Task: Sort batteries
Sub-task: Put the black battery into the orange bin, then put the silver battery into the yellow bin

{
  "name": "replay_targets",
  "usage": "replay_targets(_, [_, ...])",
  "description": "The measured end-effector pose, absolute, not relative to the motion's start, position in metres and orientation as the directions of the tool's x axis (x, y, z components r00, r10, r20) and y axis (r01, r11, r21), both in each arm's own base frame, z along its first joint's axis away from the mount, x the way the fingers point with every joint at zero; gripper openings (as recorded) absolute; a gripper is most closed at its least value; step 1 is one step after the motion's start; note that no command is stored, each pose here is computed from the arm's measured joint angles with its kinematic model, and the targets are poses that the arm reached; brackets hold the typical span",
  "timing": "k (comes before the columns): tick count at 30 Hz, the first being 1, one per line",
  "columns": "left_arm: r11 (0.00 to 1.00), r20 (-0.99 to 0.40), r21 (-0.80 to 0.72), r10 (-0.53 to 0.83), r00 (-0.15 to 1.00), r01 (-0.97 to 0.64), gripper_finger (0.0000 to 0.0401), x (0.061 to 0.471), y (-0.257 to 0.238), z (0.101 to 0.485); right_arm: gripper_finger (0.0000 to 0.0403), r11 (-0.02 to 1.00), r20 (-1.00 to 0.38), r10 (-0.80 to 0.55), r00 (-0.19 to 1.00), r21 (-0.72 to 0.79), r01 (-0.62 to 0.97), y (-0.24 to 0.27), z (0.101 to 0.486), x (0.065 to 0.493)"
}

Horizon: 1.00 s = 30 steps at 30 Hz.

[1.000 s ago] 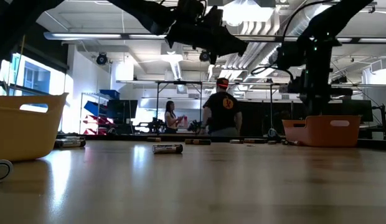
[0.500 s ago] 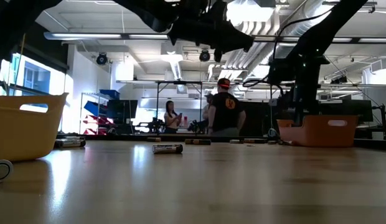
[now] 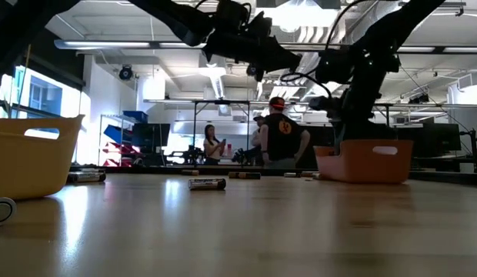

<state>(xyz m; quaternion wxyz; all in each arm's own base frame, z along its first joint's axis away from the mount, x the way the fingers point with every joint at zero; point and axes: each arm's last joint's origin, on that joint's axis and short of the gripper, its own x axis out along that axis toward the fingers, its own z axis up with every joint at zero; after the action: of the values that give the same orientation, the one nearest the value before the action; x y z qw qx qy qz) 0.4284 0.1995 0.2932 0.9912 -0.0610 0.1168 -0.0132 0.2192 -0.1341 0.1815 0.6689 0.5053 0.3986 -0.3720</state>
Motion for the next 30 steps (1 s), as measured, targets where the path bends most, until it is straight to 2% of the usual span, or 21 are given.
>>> replay_targets(2, [0.993, -0.238, -0.118, -0.036, 0.971, 0.008, 0.0031, 0.427, 0.202, 0.292, 0.0, 0.224, -0.894, -0.109, 0.436, 0.405, 0.886, -0.128, 0.192, 0.224])
replay_targets(6, [0.993, -0.231, -0.115, -0.039, 0.972, 0.013, 0.0031, 0.429, 0.205, 0.287, 0.0, 0.241, -0.842, -0.259, 0.472, 0.417, 0.876, -0.12, 0.241, 0.219])
replay_targets(13, [0.984, -0.032, -0.167, -0.074, 0.997, 0.068, 0.0022, 0.457, 0.2, 0.271, 0.0, 0.244, -0.771, -0.453, 0.448, 0.376, 0.894, -0.108, 0.331, 0.181])
replay_targets(16, [0.977, -0.136, -0.214, -0.04, 0.99, 0.01, 0.0003, 0.472, 0.193, 0.23, 0.0, 0.241, -0.709, -0.529, 0.467, 0.402, 0.883, -0.104, 0.363, 0.17])
replay_targets(18, [0.976, -0.281, -0.214, -0.032, 0.959, -0.03, 0.0004, 0.483, 0.188, 0.183, 0.0, 0.24, -0.716, -0.544, 0.438, 0.368, 0.899, -0.102, 0.369, 0.165])
replay_targets(20, [0.979, -0.312, -0.206, -0.052, 0.949, -0.014, 0.0004, 0.496, 0.184, 0.165, 0.0, 0.242, -0.674, -0.585, 0.451, 0.386, 0.89, -0.104, 0.381, 0.168])
replay_targets(25, [0.97, -0.181, -0.24, -0.073, 0.981, 0.028, 0.0003, 0.509, 0.183, 0.209, 0.0, 0.287, -0.625, -0.617, 0.478, 0.387, 0.876, -0.103, 0.402, 0.163])
replay_targets(30, [0.975, -0.231, -0.22, -0.046, 0.972, -0.006, 0.0002, 0.514, 0.185, 0.19, 0.0, 0.296, -0.636, -0.613, 0.469, 0.365, 0.883, -0.102, 0.402, 0.163])
